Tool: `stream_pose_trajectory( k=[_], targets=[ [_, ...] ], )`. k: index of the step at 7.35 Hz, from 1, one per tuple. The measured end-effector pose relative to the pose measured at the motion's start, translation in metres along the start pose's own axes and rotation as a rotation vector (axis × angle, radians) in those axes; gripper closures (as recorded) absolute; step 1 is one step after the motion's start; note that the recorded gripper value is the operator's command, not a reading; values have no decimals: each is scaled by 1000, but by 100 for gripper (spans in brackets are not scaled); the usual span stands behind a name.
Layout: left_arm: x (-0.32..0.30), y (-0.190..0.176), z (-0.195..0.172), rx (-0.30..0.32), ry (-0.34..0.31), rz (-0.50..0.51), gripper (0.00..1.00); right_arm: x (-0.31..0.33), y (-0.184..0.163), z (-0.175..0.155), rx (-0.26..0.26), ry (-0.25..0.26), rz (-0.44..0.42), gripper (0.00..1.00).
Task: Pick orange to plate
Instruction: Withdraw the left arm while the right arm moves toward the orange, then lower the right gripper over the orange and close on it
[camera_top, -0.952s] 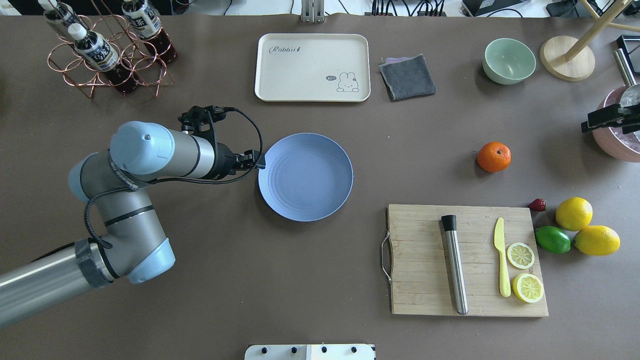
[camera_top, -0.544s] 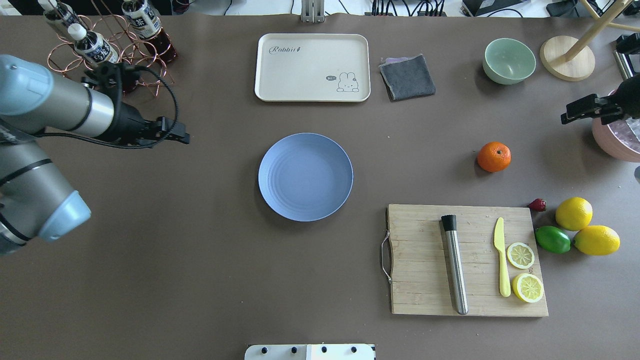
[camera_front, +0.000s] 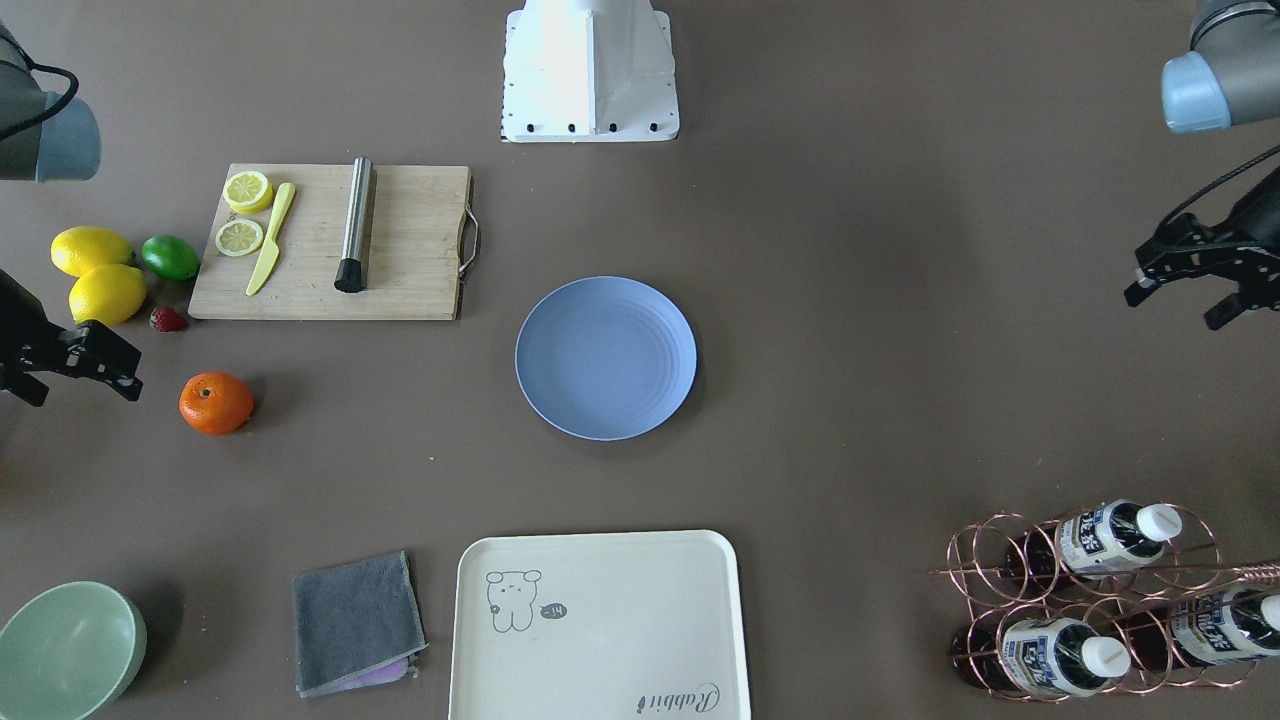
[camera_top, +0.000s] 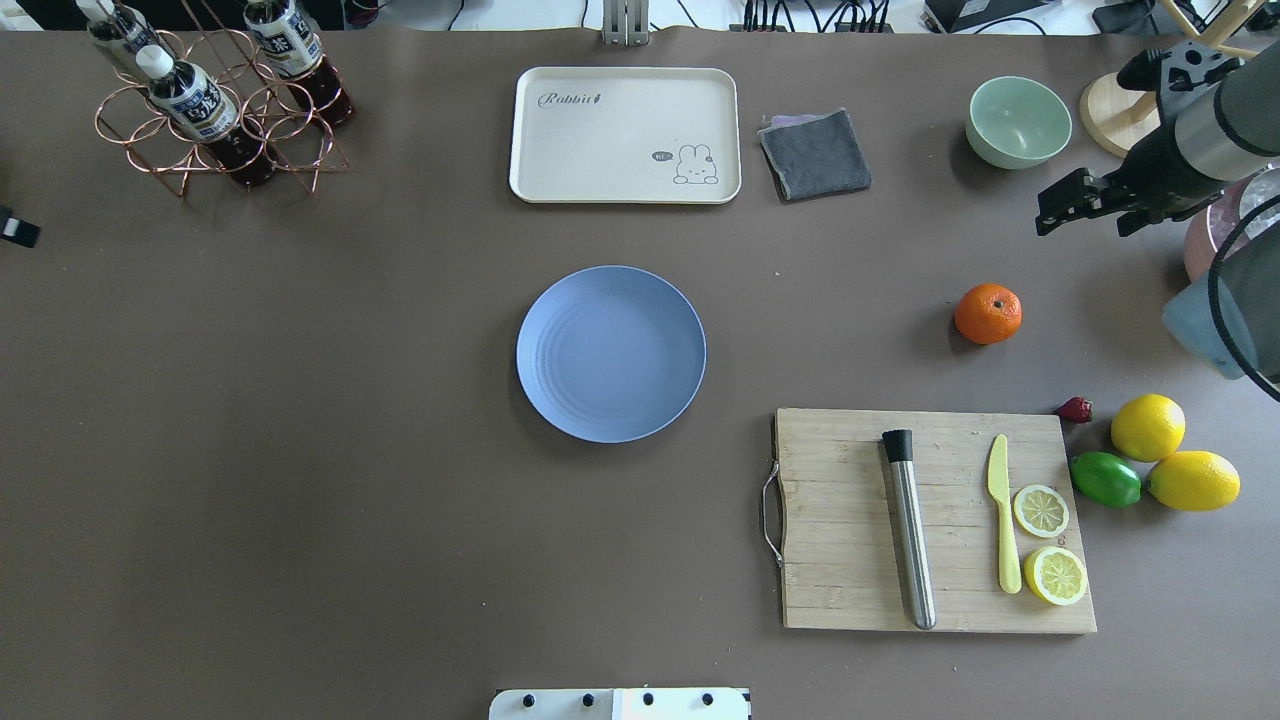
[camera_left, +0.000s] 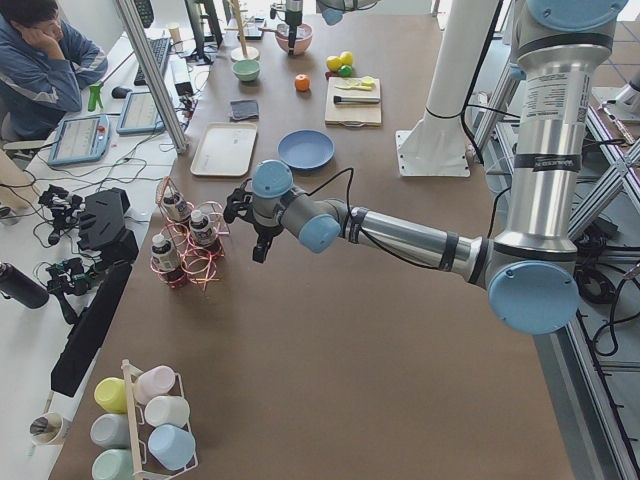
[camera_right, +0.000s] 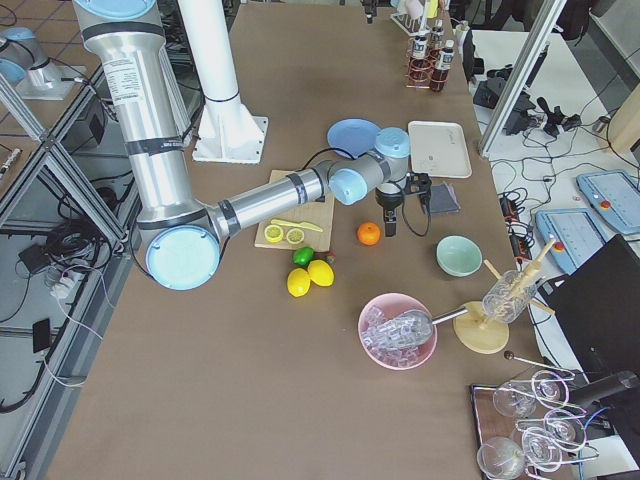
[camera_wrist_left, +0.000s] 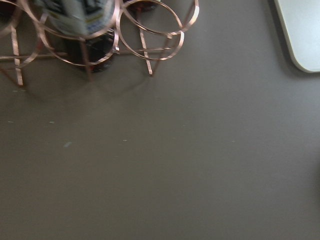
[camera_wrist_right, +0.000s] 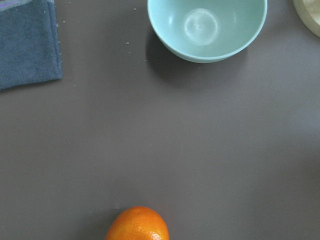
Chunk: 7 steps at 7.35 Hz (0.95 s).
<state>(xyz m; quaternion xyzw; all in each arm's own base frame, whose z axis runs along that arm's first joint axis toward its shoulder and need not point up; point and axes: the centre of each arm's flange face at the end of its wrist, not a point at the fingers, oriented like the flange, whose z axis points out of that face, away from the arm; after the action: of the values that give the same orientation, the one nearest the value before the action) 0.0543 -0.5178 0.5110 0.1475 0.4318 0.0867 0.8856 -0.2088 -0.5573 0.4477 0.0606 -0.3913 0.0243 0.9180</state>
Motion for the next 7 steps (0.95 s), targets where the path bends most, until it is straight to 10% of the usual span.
stream_pose_trajectory(
  k=[3,7],
  targets=[
    [-95,33,-59,-105,-71,64,1,-21,2,21,-15,14,-5,1],
    [-128,79,-44,-154,-62,28,1,-26,15,63,-61,64,-15,2]
  ],
)
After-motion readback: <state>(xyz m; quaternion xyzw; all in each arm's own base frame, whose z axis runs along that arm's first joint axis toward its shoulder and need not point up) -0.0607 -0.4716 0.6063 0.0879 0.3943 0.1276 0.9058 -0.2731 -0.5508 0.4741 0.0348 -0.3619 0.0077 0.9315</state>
